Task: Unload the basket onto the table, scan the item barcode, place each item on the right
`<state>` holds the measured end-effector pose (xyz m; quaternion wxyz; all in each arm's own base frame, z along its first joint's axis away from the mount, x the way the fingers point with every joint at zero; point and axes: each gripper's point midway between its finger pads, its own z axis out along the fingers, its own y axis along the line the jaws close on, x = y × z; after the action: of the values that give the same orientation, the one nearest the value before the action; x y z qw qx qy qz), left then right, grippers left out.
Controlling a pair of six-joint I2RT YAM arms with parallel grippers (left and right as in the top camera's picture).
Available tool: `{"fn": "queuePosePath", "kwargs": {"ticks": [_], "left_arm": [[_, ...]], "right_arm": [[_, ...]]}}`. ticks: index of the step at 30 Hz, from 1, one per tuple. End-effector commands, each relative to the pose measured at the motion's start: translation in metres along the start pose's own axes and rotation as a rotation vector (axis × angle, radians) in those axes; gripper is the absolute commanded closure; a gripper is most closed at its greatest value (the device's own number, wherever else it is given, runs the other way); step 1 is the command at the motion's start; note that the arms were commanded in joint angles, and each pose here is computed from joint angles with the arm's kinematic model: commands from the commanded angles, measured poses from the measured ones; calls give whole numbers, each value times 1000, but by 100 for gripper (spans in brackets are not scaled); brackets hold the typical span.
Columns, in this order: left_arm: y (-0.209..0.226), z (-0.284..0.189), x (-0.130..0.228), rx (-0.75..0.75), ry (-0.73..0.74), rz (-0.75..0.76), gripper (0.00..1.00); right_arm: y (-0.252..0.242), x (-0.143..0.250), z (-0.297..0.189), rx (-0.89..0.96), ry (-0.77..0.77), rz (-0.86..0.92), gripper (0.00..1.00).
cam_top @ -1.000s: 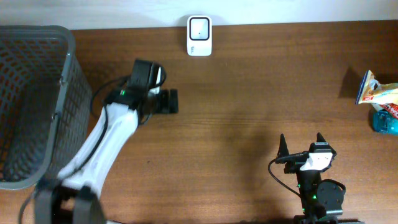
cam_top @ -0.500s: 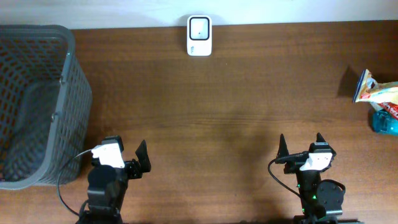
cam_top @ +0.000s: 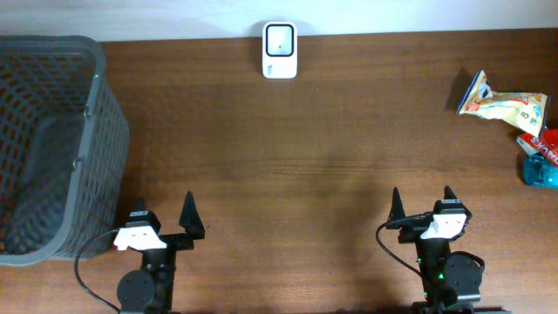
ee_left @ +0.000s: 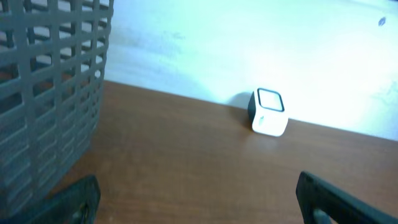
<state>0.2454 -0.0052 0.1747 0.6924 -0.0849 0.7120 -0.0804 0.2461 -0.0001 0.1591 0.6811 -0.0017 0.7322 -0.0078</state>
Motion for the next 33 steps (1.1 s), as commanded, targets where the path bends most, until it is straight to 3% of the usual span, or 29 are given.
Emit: {"fn": "queuePosePath", "kwargs": {"ticks": [1,7,9,12,15,20,33], "left_arm": [[6,1,0,-28,-23,33,1],[15,1,13,-65,30,139,1],[10,1,15,-33,44,298,1],[12,1,15,-41,45,392,1],[5,1,18,0,53,375,1],[19,1,15,-63,44,164,1],[16,1,16,-44,49,189,1]], "right_arm": [[1,3,0,0,5,-8,2],[1,3,0,0,5,-8,2],[1,3,0,0,5,-7,2],[1,3,0,0,5,-8,2],[1,3,0,0,5,-7,2],[1,3,0,0,5,-8,2],[1,3,0,0,5,-7,2]]}}
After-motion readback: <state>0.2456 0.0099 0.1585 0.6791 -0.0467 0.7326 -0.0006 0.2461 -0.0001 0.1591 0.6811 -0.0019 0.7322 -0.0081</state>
